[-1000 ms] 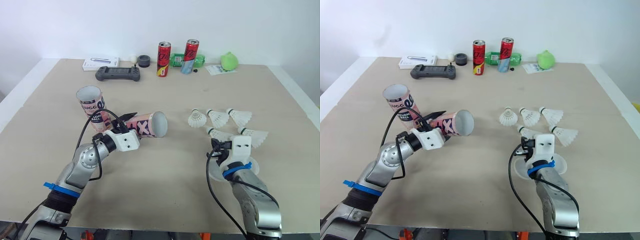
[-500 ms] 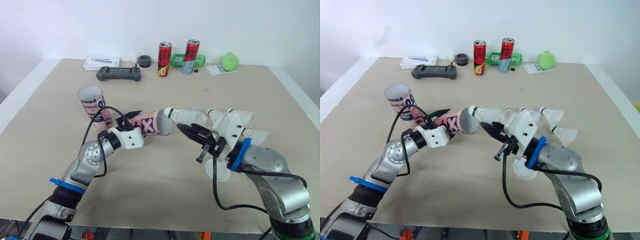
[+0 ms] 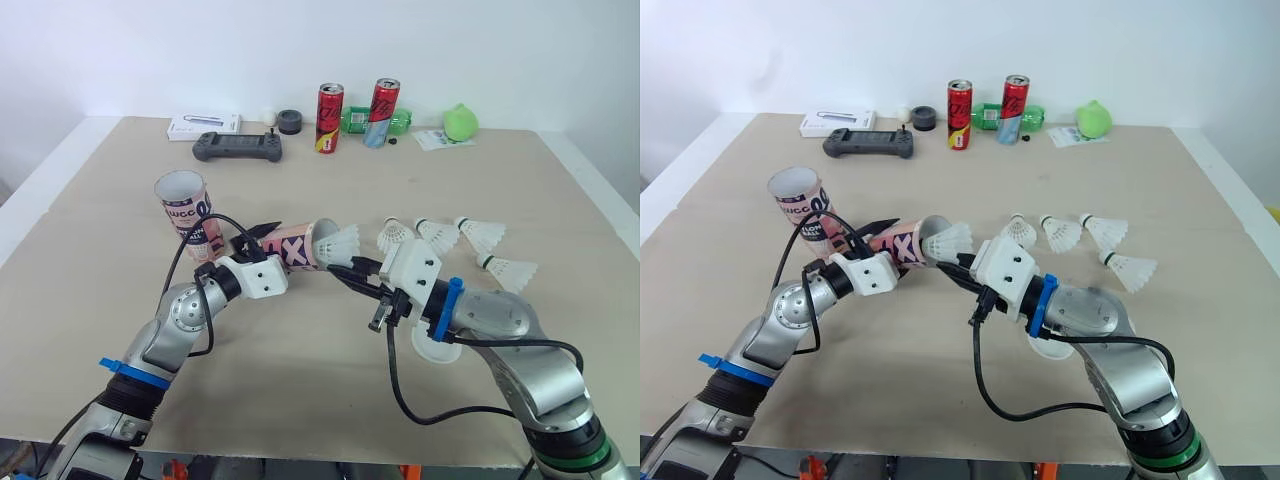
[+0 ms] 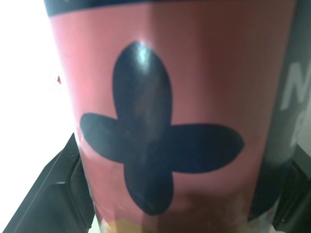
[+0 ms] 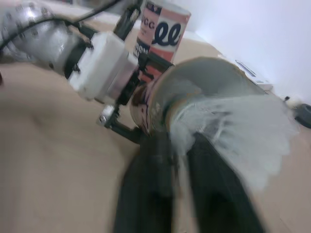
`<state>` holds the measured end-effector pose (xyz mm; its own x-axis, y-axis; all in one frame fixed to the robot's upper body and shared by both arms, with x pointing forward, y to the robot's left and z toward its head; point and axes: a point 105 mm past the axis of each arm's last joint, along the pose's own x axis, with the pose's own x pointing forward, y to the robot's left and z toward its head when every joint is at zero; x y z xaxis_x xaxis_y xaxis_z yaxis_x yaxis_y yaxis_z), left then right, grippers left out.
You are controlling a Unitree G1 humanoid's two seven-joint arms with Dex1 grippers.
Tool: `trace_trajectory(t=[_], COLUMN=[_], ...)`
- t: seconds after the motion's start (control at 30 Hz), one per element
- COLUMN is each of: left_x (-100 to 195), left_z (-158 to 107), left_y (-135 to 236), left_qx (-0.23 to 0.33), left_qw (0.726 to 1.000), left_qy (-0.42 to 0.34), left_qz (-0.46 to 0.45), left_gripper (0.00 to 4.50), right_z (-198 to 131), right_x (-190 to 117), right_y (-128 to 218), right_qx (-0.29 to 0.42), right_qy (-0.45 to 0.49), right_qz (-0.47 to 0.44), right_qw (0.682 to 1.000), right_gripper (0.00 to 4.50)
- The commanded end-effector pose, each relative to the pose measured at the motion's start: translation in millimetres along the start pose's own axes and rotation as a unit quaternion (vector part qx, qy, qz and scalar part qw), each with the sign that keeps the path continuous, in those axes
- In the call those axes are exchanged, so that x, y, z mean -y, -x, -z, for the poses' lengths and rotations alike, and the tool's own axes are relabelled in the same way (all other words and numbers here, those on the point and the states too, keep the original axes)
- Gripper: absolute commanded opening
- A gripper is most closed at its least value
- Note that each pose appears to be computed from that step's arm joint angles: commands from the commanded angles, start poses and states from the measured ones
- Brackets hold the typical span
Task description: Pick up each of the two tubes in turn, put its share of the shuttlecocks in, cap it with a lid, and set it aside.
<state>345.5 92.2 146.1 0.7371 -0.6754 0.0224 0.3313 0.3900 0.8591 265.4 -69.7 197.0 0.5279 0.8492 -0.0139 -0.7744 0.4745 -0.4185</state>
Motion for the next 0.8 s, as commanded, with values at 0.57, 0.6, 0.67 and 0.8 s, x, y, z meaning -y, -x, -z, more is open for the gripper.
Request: trace_trajectory(t=[0.57, 0.6, 0.67, 0.8], left_x=[-12.6, -12.7, -12.8, -13.4], left_z=[-5.2, -5.3, -5.6, -6.9], left_y=[0.6, 0.7, 0.9, 2.0], left_qx=[0.004, 0.004, 0.004, 0.004], left_qw=[0.999, 0.999, 0.999, 0.999], left_qy=[0.009, 0.009, 0.009, 0.01], left_qz=[-0.03, -0.031, -0.031, -0.034], left_gripper=[3.96, 3.96, 3.96, 3.96], right_z=[93.7, 94.2, 95.9, 106.3], right_x=[77.2, 78.9, 83.0, 95.9], right_y=[-8.9, -11.7, -16.7, -28.7], right_qx=[-0.089, -0.087, -0.084, -0.092], right_qy=[-0.076, -0.078, -0.08, -0.106], right_qz=[0.338, 0.34, 0.345, 0.371], right_qw=[0.934, 0.933, 0.931, 0.918], right_gripper=[4.45, 4.45, 4.45, 4.45])
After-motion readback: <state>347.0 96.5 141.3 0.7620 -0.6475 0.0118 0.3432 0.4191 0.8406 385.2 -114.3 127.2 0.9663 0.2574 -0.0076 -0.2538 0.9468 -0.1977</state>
